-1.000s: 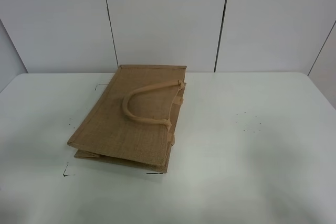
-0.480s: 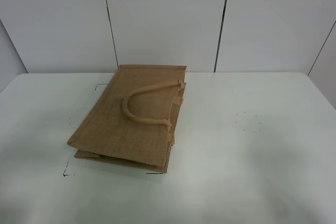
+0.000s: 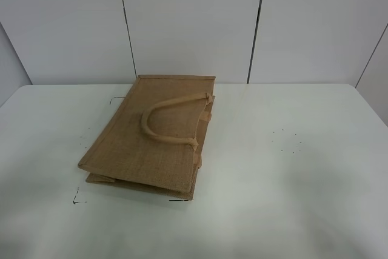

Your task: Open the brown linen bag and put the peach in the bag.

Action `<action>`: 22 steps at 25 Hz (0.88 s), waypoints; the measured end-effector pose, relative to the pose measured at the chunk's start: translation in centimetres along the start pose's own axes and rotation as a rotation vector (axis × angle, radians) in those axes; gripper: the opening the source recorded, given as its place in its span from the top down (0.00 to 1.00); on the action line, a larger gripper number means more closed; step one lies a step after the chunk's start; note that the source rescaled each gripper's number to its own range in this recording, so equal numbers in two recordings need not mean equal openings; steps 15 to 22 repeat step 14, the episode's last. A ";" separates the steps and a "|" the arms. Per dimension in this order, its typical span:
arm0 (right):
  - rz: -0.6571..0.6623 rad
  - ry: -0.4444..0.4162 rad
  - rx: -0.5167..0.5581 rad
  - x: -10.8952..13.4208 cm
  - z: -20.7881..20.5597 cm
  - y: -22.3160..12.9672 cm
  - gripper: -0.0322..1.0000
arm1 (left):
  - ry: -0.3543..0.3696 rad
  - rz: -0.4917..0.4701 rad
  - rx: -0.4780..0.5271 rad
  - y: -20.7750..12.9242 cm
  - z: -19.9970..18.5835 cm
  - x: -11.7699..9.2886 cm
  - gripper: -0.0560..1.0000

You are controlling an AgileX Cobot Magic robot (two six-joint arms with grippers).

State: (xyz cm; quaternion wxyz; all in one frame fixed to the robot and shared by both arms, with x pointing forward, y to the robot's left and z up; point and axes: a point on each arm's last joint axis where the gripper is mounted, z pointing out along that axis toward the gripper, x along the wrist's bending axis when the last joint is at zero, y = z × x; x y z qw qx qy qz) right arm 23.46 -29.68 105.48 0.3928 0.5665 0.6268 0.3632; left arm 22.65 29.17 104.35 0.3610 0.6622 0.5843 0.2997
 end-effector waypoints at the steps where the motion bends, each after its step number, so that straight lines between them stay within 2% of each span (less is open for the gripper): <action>1: 0.000 0.000 0.000 0.0 0.0 0.0 0.00 | 0.000 0.000 0.000 0.0 0.0 0.0 0.08; 22: 0.000 0.000 0.000 0.0 0.0 0.0 0.00 | -0.001 0.000 0.000 0.0 0.0 0.0 0.08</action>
